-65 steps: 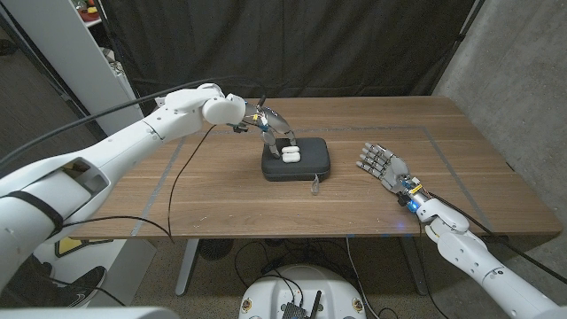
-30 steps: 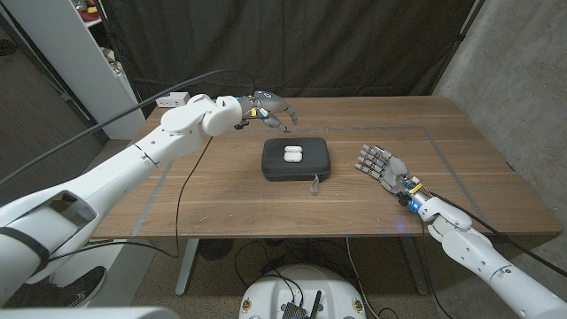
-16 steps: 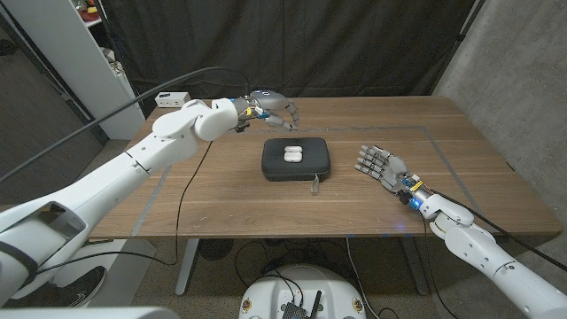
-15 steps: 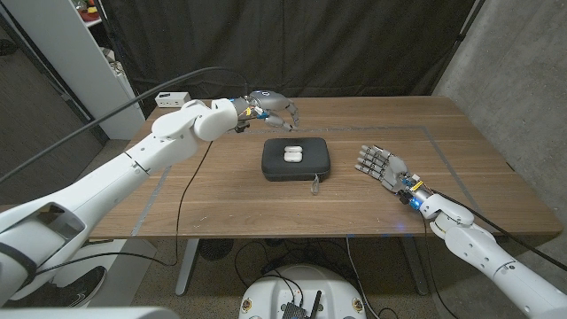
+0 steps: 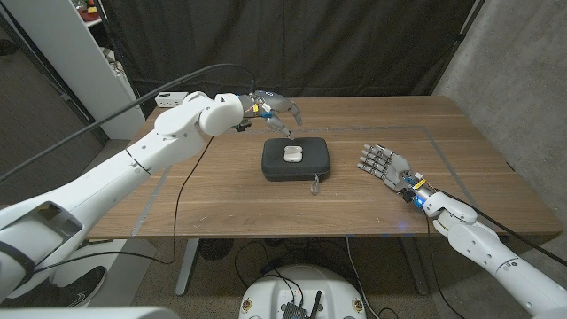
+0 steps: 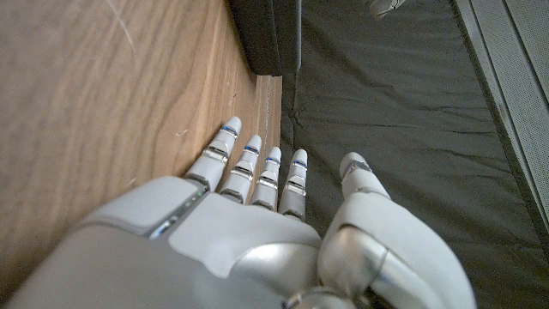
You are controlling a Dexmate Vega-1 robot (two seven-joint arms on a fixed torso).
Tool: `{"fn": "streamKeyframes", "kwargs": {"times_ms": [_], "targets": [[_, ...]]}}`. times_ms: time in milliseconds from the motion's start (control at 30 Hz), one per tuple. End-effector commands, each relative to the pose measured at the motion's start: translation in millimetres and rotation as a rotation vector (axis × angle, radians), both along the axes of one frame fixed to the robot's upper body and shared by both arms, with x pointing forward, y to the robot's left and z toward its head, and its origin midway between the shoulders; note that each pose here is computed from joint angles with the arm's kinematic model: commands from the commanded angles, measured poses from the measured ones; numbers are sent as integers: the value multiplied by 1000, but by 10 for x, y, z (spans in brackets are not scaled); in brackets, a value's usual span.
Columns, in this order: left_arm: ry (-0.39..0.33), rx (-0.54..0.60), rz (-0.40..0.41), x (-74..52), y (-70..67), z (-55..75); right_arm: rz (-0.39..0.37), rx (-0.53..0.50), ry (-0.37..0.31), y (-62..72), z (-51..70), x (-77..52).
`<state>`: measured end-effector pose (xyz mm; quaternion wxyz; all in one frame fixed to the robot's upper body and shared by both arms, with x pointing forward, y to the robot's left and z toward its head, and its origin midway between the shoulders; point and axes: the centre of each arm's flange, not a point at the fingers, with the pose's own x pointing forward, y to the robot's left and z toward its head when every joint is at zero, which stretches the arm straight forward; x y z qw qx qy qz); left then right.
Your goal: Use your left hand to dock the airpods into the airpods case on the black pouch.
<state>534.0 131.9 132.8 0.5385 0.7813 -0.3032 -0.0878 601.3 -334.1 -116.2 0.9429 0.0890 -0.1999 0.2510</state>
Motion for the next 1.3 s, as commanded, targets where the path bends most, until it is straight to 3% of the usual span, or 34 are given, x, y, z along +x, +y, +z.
{"fn": "streamKeyframes", "kwargs": {"times_ms": [33,400,767,1300], "targets": [[32,99,87,137,-258,164,21,-15,17,-83,18,46],[124,158,105,331,-340,116,13,3,24,-147,3,73],[181,195,92,414,-391,79,9,18,18,-147,-14,103],[177,244,147,530,-397,69,1,27,20,-152,-51,96]]}}
